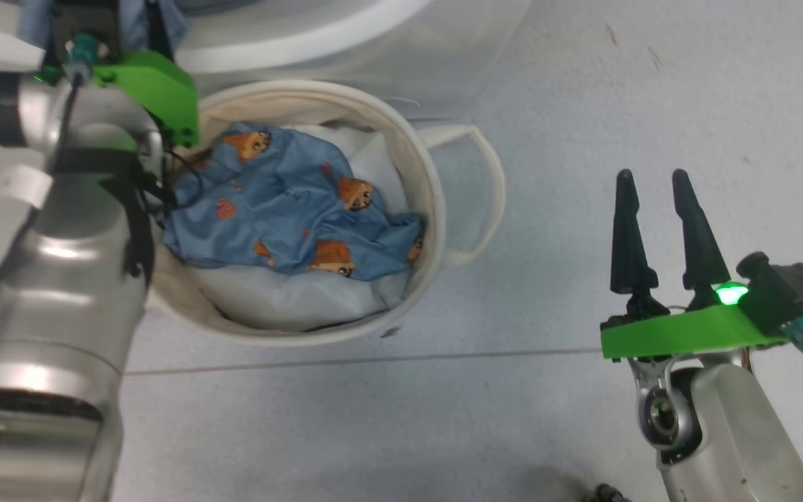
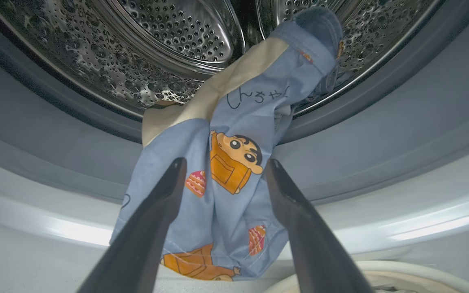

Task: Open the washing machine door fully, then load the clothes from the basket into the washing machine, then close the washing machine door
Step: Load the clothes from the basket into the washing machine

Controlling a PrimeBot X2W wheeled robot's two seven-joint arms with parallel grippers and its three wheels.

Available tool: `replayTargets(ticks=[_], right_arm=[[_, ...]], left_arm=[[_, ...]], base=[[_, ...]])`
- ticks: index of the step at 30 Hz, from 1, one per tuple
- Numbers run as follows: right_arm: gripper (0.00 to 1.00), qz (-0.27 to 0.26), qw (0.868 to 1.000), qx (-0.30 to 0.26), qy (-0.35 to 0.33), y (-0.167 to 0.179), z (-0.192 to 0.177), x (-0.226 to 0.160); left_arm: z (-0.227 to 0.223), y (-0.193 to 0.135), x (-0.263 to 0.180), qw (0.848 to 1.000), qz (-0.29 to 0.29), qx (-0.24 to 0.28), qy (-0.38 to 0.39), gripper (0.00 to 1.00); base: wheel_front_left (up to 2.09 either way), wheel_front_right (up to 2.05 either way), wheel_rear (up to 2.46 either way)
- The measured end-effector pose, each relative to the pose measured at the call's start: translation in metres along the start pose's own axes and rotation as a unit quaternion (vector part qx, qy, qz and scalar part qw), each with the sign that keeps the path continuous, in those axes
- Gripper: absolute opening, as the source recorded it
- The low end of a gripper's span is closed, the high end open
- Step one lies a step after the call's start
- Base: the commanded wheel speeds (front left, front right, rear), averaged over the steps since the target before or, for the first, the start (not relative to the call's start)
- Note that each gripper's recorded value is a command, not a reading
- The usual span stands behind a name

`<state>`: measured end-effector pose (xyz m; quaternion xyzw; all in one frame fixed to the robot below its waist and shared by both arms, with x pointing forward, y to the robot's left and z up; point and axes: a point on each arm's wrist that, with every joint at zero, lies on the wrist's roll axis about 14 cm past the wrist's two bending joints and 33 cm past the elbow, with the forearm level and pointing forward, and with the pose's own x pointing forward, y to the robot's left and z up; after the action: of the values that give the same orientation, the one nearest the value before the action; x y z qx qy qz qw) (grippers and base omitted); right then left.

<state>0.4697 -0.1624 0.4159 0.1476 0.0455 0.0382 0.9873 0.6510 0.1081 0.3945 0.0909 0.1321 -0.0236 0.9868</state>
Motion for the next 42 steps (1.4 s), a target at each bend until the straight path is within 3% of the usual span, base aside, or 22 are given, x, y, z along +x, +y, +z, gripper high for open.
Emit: replayTargets(ticks=[15,26,27,28,36,42], right_arm=[[1.0,-0.007,1.0,0.011,0.02,-0.007,-0.016,0.002],[1.0,-0.005,1.0,0.002,0.028,-0.01,-0.025,0.009],[1.0,-0.004,1.0,0.001,0.028,-0.01,-0.026,0.01],[1.0,-0.004,1.0,0.001,0.027,-0.01,-0.026,0.011],[1.0,-0.005,1.0,-0.002,0.021,-0.011,-0.021,0.011],[1.0,0.002,1.0,0.0,0.019,-0.005,-0.018,0.01]], left_arm=[[-0.02,0.006,0.037,0.993,0.005,0.093,0.068,1.0],[-0.036,0.011,0.049,0.99,0.017,0.095,0.107,1.0],[-0.035,0.011,0.051,0.99,0.017,0.095,0.107,0.78],[-0.035,0.01,0.052,0.99,0.016,0.092,0.107,0.0],[-0.034,0.002,0.051,0.991,-0.001,0.082,0.104,0.0],[0.003,-0.01,0.053,0.998,-0.015,0.052,0.021,0.0]], base=[[0.0,0.0,0.0],[0.0,0.0,0.0],[0.0,0.0,0.0],[0.0,0.0,0.0],[0.0,0.0,0.0],[0.0,0.0,0.0]])
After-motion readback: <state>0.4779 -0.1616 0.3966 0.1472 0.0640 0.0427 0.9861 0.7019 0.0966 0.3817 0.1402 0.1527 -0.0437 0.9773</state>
